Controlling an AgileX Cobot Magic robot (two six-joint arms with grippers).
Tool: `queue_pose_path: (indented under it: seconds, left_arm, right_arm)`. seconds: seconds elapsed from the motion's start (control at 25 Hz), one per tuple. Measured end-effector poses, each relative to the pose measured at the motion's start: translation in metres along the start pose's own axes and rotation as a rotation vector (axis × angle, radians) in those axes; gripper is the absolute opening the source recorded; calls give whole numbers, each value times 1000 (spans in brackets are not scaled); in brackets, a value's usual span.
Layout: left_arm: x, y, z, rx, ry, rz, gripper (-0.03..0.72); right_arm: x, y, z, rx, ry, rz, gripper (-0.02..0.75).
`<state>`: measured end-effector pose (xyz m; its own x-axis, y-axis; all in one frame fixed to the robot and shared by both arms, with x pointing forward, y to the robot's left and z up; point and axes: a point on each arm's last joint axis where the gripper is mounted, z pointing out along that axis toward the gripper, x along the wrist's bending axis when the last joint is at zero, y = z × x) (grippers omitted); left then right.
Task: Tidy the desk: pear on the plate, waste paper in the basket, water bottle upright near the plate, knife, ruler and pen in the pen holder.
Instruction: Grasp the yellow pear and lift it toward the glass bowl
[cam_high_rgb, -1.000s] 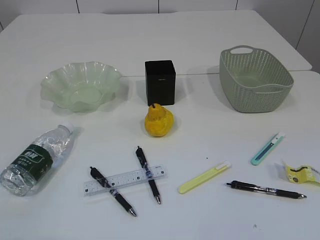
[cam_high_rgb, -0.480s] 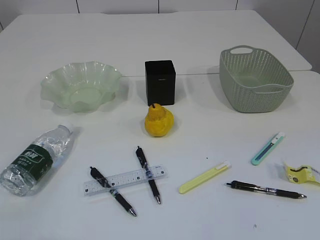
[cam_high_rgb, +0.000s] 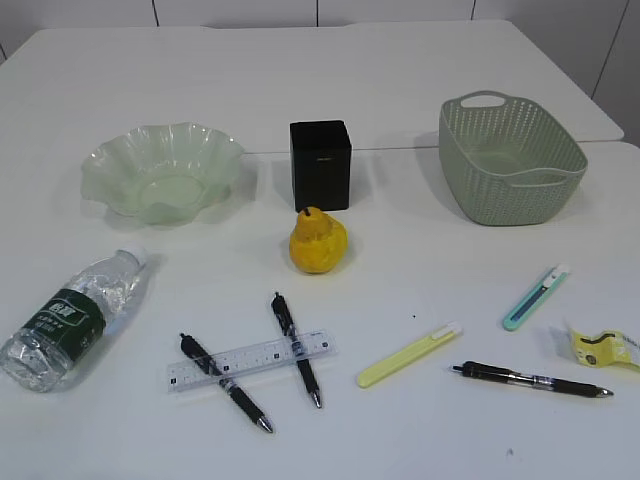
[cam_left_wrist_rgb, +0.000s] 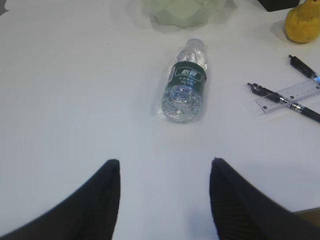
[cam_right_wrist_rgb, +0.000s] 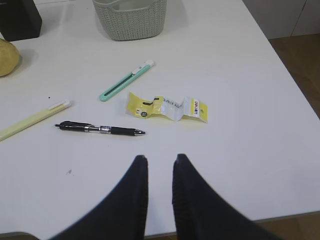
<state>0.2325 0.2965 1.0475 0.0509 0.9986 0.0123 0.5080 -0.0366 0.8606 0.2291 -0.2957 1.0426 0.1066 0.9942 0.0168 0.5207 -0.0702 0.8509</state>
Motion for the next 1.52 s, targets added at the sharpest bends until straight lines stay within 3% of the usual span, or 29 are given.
queue_pose_path:
  seconds: [1.16,1.52]
  left_arm:
    - [0,0,0,0,0,0,401]
    - [0,1,0,4,0,0,401]
  right_arm:
    - [2,0,0,0,20,9,162]
    - [1,7,11,92,6,45,326]
